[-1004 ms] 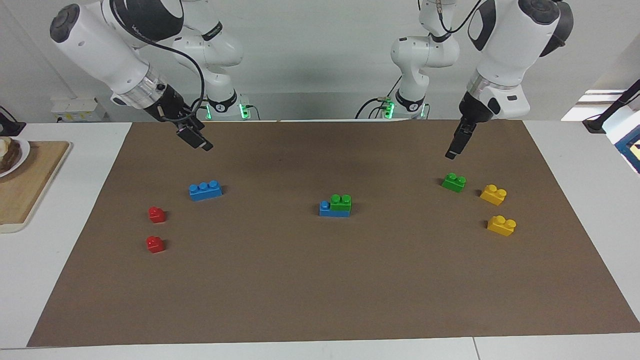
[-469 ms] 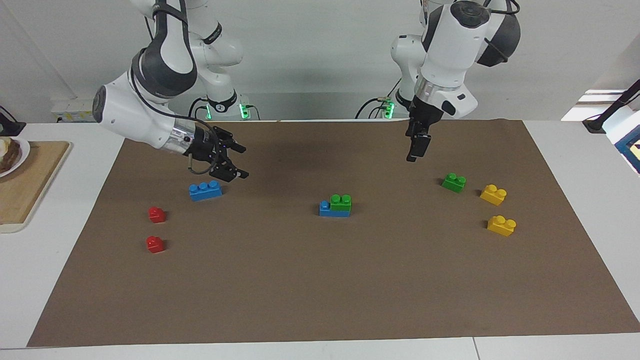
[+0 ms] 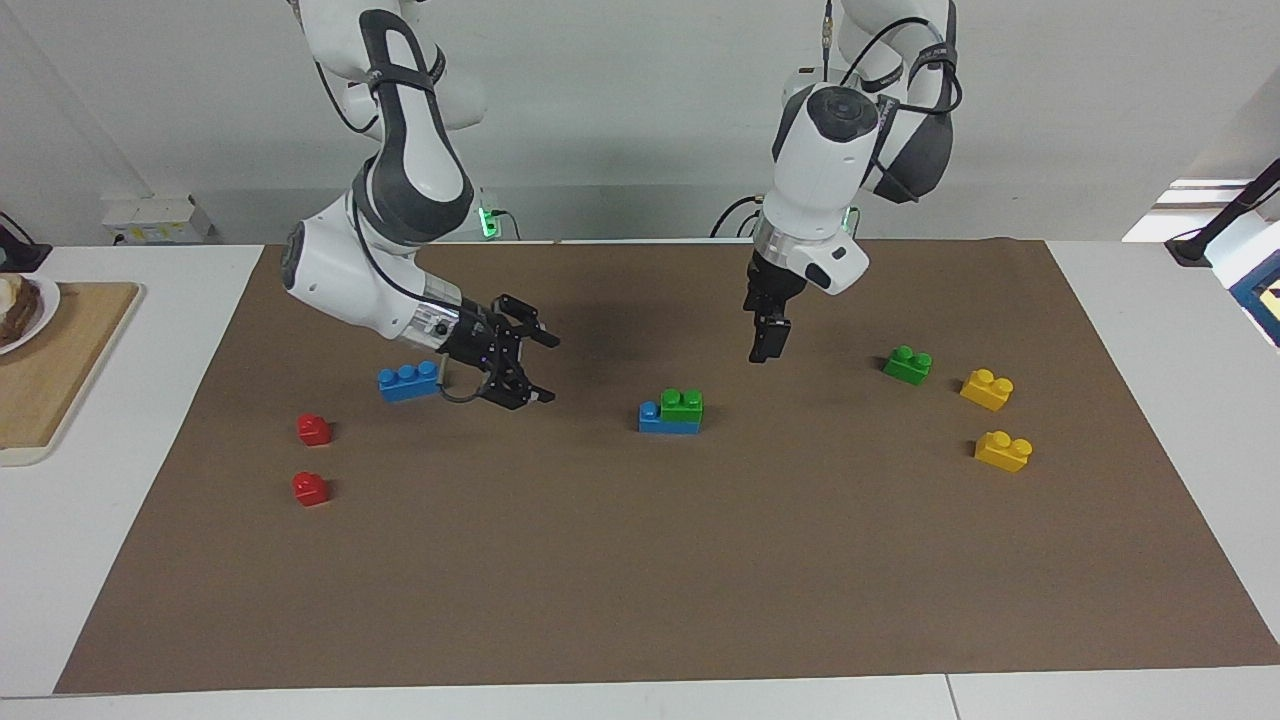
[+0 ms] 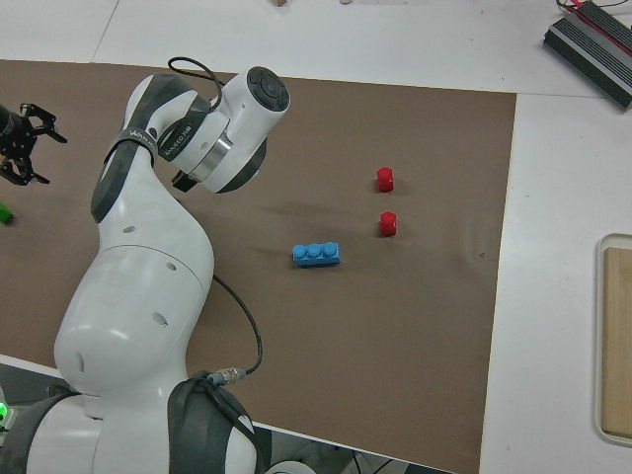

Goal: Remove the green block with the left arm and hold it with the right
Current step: 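Move the left gripper and the right gripper toward the green-blue brick pair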

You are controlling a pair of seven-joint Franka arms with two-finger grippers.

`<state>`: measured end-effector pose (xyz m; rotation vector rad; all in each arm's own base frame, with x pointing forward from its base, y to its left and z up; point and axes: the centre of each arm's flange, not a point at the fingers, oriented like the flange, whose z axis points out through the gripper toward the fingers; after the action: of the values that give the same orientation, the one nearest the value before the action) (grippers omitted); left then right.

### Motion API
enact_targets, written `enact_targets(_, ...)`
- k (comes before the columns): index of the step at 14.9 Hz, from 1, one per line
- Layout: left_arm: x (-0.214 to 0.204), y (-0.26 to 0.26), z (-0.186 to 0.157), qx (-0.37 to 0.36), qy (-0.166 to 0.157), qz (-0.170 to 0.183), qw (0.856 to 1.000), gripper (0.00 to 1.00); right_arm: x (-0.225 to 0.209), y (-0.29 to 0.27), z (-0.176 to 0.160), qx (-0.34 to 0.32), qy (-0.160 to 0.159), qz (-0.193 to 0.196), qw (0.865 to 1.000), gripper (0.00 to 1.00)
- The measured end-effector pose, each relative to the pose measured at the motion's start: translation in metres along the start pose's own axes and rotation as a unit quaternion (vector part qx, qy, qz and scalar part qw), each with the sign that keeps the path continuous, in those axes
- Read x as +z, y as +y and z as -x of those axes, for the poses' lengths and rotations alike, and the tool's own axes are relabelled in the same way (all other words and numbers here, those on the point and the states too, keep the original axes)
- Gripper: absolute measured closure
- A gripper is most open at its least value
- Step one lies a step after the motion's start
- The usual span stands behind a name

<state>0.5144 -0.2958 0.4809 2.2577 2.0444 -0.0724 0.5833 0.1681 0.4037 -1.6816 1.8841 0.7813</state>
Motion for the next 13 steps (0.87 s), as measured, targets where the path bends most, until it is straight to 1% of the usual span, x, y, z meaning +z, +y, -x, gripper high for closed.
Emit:
enact_targets(2,0.014,0.002,0.007,-0.014,0.0,-0.001,1.0,0.0,0.024,0.005,0.002,-0.002,0.011,-0.007,1.0,0.11)
enact_targets(3,0.019,0.003,0.01,-0.018,0.0,-0.003,1.0,0.0,0.034,0.009,0.003,-0.004,0.016,-0.008,1.0,0.1)
enact_targets(5,0.033,0.007,0.016,-0.024,0.001,-0.007,1.0,0.0,0.05,0.015,0.001,-0.007,0.023,-0.002,1.0,0.1)
enact_targets(7,0.047,0.01,0.025,-0.033,0.0,-0.008,0.999,0.0,0.061,0.016,-0.008,-0.012,0.028,0.006,1.0,0.1)
enact_targets(10,0.065,0.012,0.036,-0.048,0.0,-0.009,0.999,0.0,0.08,0.014,-0.02,-0.017,0.021,0.009,1.0,0.11)
enact_targets(13,0.087,0.008,0.048,-0.045,0.006,-0.022,0.999,0.0,0.102,0.014,-0.024,-0.02,0.023,0.004,1.0,0.1)
